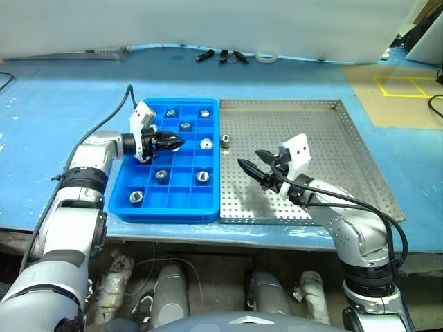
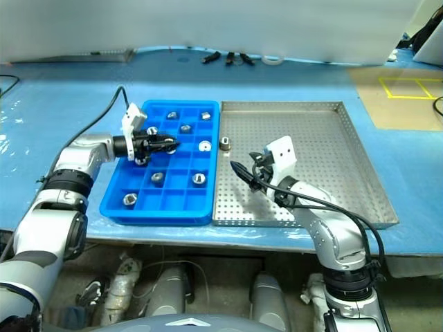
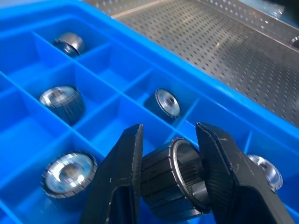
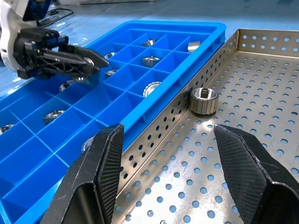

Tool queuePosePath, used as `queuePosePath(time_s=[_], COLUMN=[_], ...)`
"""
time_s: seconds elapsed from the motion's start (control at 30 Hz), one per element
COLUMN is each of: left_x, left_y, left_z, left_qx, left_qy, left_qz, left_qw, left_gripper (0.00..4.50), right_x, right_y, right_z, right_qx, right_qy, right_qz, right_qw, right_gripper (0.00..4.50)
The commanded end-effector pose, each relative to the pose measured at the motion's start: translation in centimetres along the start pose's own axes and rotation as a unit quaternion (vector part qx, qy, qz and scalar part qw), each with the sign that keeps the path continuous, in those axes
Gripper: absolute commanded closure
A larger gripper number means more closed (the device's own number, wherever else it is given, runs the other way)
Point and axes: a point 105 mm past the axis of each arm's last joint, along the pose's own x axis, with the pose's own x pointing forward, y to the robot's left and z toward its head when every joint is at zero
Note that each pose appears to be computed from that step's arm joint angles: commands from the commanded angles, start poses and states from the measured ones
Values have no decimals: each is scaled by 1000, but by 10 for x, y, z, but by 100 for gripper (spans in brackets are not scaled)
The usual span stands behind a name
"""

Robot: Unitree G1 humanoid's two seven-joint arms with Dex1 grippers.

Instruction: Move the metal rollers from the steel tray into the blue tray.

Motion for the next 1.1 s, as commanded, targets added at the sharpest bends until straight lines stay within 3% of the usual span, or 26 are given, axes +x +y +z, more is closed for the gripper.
queuePosePath(time_s=[0.03, 0.47, 0.63, 0.83, 0.93, 1.1], left_x=[1, 21, 16, 17, 19, 15], left_y=[-3, -7, -1, -10, -29, -45], left_z=[7, 0, 1, 46, 73, 91], left_qx=[20, 16, -1, 22, 36, 36], left_qy=[-6, 5, 0, -50, -78, -100], left_qz=[-5, -13, 2, -28, -74, -92], left_qw=[1000, 1000, 1000, 998, 994, 990], left_gripper=[307, 307, 148, 148, 148, 148], right_x=[-3, -5, -6, -6, 0, 28], right_y=[5, 3, 3, 0, -8, -40], right_z=[9, 6, 6, 8, 16, 37], right_qx=[-11, -13, -12, -15, -29, -52], right_qy=[-21, -14, -14, -18, -23, -39], right_qz=[7, 4, 2, 2, -3, -52], right_qw=[1000, 1000, 1000, 1000, 999, 997], right_gripper=[128, 128, 125, 125, 125, 125])
